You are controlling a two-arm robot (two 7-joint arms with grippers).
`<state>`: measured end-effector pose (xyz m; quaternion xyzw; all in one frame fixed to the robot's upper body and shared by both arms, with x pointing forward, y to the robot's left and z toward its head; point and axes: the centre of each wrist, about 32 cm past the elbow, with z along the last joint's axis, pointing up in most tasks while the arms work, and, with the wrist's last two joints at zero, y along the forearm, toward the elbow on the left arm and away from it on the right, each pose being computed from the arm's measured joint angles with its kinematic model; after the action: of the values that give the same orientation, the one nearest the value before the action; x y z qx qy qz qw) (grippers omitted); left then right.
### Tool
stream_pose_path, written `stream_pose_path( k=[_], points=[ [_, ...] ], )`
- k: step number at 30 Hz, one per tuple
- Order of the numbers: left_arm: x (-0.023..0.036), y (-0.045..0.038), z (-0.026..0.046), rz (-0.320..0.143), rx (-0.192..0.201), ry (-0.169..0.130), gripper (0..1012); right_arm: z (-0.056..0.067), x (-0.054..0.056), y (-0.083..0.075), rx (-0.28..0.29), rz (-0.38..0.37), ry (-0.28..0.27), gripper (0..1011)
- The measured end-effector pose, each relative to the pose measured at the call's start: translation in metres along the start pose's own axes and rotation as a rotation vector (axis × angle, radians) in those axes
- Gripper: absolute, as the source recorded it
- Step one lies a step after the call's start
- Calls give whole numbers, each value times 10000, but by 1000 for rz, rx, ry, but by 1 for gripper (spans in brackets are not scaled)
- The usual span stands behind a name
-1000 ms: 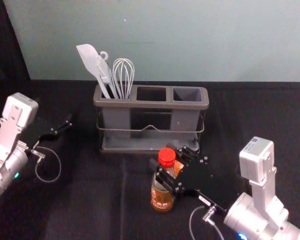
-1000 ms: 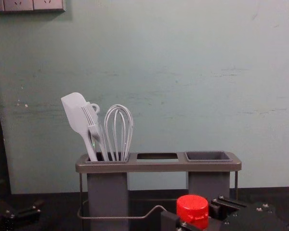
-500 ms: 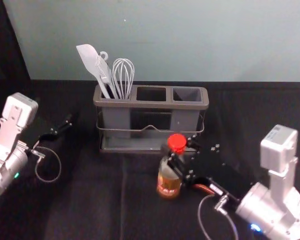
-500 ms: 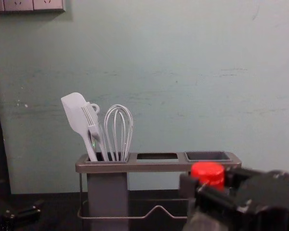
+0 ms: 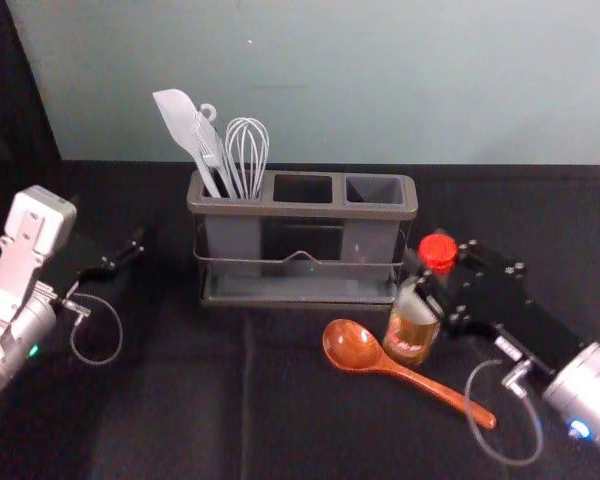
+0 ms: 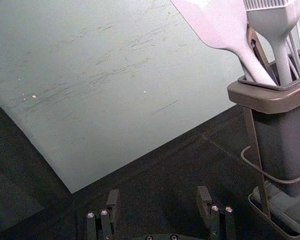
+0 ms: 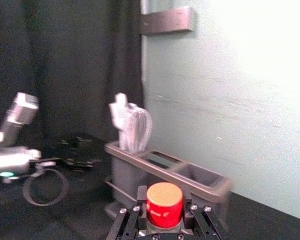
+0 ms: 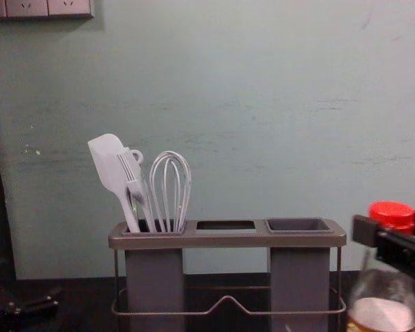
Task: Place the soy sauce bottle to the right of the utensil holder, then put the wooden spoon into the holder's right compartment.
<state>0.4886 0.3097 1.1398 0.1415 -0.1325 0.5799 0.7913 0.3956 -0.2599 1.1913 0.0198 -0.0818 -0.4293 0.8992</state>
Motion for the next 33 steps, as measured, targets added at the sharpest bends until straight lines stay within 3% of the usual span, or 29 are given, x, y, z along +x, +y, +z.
stream_pose_path(
  k=[8, 16, 23, 33],
  points=[
    [0, 0, 0, 0, 0, 0, 1000, 24, 327, -10, -37, -115, -31, 382],
    [0, 0, 0, 0, 0, 0, 1000, 12, 583, 150, -75, -165, -21, 382],
    [0, 0, 0, 0, 0, 0, 1000, 8, 709, 314, -74, -182, -3, 382],
    [0, 0, 0, 0, 0, 0, 1000, -84, 750, 505, -77, -178, 31, 382]
  ],
)
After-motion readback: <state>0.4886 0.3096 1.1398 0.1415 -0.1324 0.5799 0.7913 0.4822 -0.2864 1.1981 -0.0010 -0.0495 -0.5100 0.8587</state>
